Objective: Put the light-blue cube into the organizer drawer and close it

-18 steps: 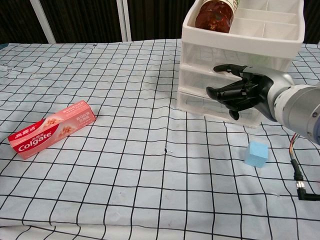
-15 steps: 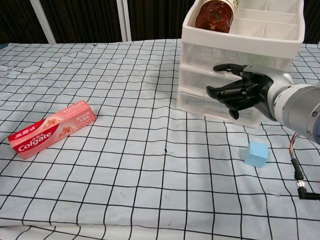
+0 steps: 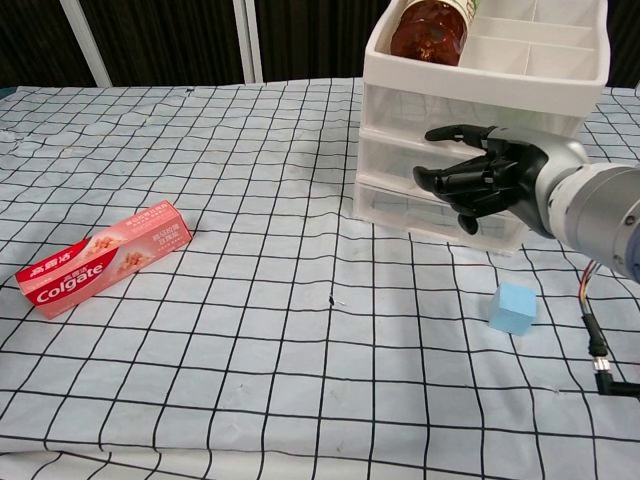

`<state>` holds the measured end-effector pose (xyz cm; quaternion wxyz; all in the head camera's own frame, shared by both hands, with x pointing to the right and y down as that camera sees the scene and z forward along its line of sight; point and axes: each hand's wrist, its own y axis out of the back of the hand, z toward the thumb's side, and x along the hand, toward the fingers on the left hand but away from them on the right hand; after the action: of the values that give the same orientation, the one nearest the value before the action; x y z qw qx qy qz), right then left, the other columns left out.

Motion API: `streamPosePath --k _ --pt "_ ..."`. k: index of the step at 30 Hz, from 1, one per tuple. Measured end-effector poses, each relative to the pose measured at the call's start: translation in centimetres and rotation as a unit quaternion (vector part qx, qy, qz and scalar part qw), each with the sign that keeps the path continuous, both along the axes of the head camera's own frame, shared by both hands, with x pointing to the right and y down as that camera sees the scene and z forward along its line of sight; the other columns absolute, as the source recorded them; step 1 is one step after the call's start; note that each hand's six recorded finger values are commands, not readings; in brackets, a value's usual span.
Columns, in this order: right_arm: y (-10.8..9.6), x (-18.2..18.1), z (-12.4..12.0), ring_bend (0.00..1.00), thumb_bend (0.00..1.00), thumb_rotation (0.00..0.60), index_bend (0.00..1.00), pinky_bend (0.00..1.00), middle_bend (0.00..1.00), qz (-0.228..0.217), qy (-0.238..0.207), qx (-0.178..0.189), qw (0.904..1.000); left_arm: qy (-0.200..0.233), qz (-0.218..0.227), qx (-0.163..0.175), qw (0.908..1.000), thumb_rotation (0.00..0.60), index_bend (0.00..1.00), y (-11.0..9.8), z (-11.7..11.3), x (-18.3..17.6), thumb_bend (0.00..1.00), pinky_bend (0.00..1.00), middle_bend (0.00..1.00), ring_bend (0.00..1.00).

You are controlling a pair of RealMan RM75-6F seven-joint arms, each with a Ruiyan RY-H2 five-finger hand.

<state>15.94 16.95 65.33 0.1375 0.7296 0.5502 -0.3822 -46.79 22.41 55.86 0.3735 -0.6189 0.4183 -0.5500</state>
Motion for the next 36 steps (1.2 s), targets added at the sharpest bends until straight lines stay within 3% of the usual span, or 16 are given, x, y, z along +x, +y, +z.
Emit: streamPosePath --k 19,26,36 --pt "-0.25 -0.22 0.25 0.84 0.41 0.6 0.0 0.77 0.81 0.009 -0.004 -0.007 0.9999 0.0 -0.002 -0.001 1.0 0.6 0.0 0.0 0.0 -0.04 0.01 0.0 0.0 0.0" --pt "-0.56 -0.29 0.23 0.84 0.41 0.6 0.14 0.77 0.81 0.018 -0.012 -0.012 0.9997 0.0 -0.002 -0.001 1.0 0.6 0.0 0.0 0.01 -0.02 0.01 0.0 0.0 0.0" --pt "0.19 -0.61 -0.16 0.84 0.41 0.6 0.16 0.77 0.8 0.012 -0.025 -0.021 0.9994 0.0 -0.002 -0.002 1.0 0.6 0.0 0.03 0.05 -0.01 0.01 0.0 0.0 0.0"
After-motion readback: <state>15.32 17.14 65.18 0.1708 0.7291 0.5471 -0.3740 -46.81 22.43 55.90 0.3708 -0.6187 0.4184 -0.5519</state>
